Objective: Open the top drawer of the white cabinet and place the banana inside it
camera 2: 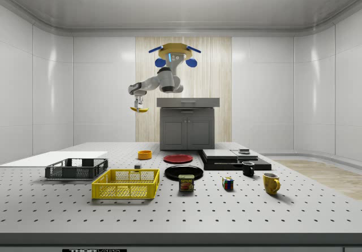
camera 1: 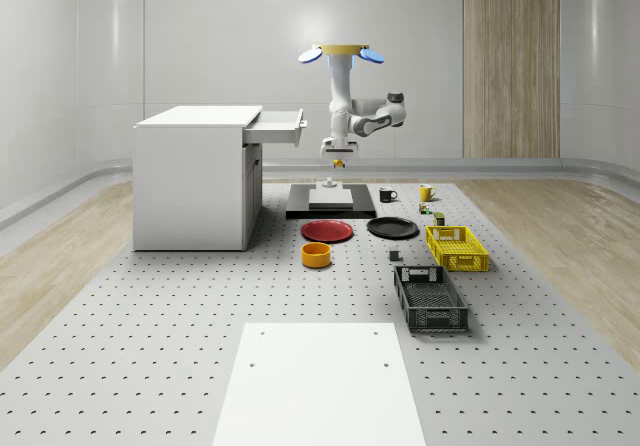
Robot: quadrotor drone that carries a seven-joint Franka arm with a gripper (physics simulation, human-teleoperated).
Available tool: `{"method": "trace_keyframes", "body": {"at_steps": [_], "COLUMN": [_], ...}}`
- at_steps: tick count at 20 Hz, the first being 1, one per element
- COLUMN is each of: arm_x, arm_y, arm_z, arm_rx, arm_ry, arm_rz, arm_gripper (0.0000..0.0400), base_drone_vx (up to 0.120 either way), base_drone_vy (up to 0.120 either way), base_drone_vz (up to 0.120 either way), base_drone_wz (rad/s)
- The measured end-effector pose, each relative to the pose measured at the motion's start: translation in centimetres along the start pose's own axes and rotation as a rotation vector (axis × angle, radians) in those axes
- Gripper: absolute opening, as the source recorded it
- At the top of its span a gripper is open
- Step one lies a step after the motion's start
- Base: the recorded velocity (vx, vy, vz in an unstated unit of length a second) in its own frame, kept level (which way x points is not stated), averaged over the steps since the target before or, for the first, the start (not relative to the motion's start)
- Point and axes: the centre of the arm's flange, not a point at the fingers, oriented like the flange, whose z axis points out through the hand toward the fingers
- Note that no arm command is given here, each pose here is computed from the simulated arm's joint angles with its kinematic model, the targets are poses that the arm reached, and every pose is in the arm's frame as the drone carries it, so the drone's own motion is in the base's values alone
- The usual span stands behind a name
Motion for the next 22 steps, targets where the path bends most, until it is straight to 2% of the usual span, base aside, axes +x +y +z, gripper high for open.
{"method": "trace_keyframes", "body": {"at_steps": [7,10,20,22], "arm_x": [0.0,0.0,0.0,0.0], "arm_y": [0.0,0.0,0.0,0.0], "arm_z": [0.0,0.0,0.0,0.0], "arm_rx": [0.0,0.0,0.0,0.0], "arm_ry": [0.0,0.0,0.0,0.0], "arm_rz": [0.0,0.0,0.0,0.0], "arm_gripper": [0.02,0.02,0.02,0.02], "base_drone_vx": [-0.12,-0.12,-0.12,-0.12], "base_drone_vy": [-0.097,-0.013,-0.104,0.0], "base_drone_vz": [0.12,0.12,0.12,0.12], "base_drone_wz": [0.0,0.0,0.0,0.0]}}
